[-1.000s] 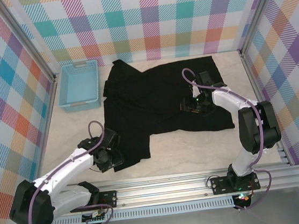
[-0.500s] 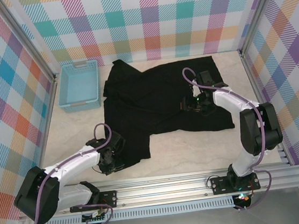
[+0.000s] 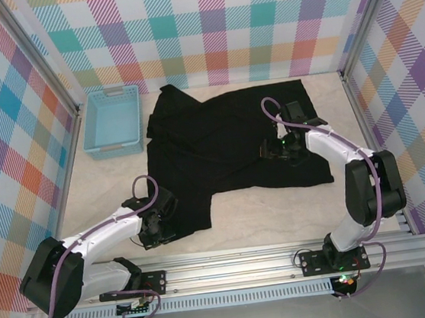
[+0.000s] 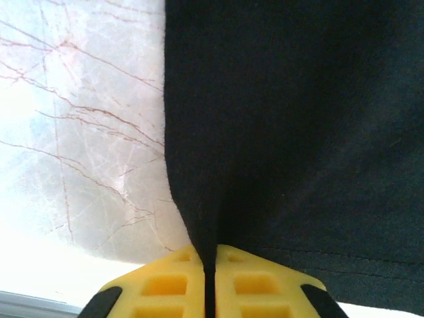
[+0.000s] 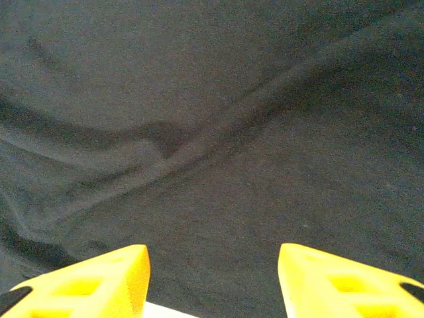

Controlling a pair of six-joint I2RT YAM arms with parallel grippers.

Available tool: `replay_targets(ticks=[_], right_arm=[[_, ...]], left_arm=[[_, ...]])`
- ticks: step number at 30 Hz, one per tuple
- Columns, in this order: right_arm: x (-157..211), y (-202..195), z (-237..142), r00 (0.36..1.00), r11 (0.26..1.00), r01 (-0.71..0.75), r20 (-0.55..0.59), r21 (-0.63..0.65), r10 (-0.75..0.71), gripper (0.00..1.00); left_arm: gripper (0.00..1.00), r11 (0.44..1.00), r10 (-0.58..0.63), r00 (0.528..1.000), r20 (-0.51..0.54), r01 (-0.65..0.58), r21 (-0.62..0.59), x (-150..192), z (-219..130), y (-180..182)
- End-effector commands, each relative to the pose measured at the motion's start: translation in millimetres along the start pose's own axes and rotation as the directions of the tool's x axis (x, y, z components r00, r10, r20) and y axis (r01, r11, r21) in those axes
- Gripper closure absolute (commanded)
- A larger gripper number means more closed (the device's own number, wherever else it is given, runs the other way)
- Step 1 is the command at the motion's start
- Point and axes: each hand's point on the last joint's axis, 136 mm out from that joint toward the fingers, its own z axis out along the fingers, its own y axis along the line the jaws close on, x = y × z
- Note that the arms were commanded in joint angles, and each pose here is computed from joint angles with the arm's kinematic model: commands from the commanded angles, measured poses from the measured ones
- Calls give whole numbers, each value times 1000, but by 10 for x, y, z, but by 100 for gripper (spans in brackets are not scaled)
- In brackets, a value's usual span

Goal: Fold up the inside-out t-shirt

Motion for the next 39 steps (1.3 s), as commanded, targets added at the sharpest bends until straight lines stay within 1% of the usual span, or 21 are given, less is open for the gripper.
replay_targets(ticks=[1,3,6,8,10,13,16,19,21,24,28,31,33,39], right_arm=[[103,-170,-103,1000,997,-21,-8,80,22,46],[135,-317,-119,997,991,-70,-8,116,71,46],[182,-639,-195,982,970,-187,17,156,186,45],[241,-989,-268,961,936,-275,63,220,268,44],[337,-1284,-342,929,895,-370,91,248,359,43],[491,-1620,-460,875,830,-485,138,276,465,43],[614,-1905,-622,838,765,-544,195,344,509,42],[698,-2078,-705,807,717,-590,228,372,545,42],[724,-2099,-658,785,705,-618,212,349,583,44],[730,-2019,-532,773,715,-630,155,304,615,46],[828,-2039,-420,764,705,-636,122,315,634,50],[864,-1991,-305,755,710,-644,85,284,651,50],[891,-2015,-245,753,708,-642,70,293,654,51],[917,-2095,-154,756,704,-634,66,320,651,63]], left_arm=[[96,997,56,998,13,-57,48,-25,-13,-145],[100,995,74,997,34,-76,64,-79,-88,-206],[100,990,99,992,78,-106,91,-179,-223,-302],[100,984,111,987,117,-125,124,-255,-325,-395],[100,977,121,980,155,-146,157,-328,-426,-491],[100,964,142,972,186,-179,198,-397,-523,-625],[100,952,159,964,212,-206,226,-437,-577,-705],[100,940,169,958,233,-228,255,-450,-614,-757],[100,932,174,954,246,-240,270,-459,-651,-777],[100,922,187,948,258,-260,287,-464,-692,-804],[100,913,204,945,256,-278,297,-457,-695,-821],[100,912,206,945,254,-280,299,-463,-682,-823],[100,913,204,946,250,-277,301,-467,-671,-823],[100,913,205,947,249,-277,301,-483,-667,-839]])
